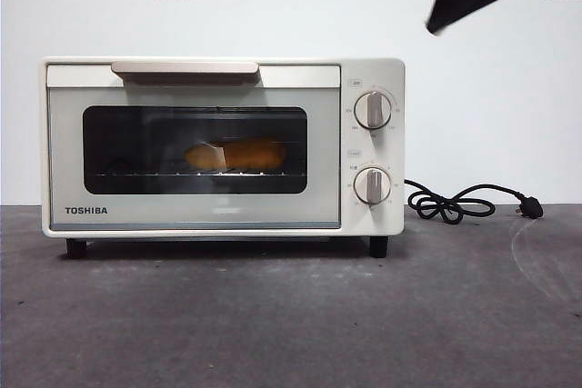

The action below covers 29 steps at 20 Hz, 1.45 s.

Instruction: Take the corn from the table,put the corn in the oven

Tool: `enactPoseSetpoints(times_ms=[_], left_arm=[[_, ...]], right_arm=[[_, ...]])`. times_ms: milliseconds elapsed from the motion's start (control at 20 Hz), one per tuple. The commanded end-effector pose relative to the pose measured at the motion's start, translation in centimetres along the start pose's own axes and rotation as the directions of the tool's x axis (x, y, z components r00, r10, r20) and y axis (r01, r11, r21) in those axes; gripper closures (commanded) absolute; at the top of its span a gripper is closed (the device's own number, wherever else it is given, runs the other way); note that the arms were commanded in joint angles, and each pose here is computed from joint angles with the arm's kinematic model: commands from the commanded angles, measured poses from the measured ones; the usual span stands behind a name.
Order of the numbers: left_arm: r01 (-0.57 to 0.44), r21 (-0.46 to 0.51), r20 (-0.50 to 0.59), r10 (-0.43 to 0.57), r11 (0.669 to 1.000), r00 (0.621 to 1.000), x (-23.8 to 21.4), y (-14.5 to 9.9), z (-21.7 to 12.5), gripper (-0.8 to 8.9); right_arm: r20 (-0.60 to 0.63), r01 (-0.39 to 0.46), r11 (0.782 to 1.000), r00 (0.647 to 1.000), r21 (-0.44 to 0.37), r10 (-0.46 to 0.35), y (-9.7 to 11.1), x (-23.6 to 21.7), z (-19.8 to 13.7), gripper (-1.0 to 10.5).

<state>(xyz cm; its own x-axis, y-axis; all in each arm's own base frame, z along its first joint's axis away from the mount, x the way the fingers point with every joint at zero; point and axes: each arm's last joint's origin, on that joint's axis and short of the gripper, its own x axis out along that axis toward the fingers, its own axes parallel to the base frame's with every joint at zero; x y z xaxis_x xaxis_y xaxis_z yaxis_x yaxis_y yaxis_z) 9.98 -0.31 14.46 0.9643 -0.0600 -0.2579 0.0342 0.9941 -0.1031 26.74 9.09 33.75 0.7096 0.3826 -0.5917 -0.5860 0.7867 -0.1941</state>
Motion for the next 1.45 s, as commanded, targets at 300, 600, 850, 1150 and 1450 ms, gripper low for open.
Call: enactPoseSetpoints(times_ms=[300,600,850,1150,1450], left_arm=[[-0.003,-0.002,-0.035,0.003,1.0,0.999,0.3,0.1,-0.4,8.17],[-0.007,-0.004,-0.074,0.007,1.0,0.997,0.5,0.1,-0.7,8.17],[-0.01,-0.005,-0.102,0.009,1.0,0.995,0.7,0.1,-0.9,8.17],[-0.01,-0.005,-0.105,0.009,1.0,0.994,0.7,0.1,-0.9,8.17],[-0.01,-0.005,-0.105,0.01,1.0,0.994,0.7,0.1,-0.9,8.17]], right_arm=[[0.061,0.105,0.967,0.991,0.232,-0.122,-2.0,-2.0,-6.3,9.5],[0.26,0.27,0.898,0.892,0.348,-0.369,1.1,-4.6,-16.2,9.5],[0.287,0.359,0.829,0.816,0.429,-0.502,3.3,-5.6,-21.3,9.5],[0.34,0.36,0.817,0.777,0.451,-0.53,4.9,-5.4,-23.9,9.5],[0.279,0.348,0.812,0.813,0.469,-0.51,5.9,-4.7,-25.8,9.5]])
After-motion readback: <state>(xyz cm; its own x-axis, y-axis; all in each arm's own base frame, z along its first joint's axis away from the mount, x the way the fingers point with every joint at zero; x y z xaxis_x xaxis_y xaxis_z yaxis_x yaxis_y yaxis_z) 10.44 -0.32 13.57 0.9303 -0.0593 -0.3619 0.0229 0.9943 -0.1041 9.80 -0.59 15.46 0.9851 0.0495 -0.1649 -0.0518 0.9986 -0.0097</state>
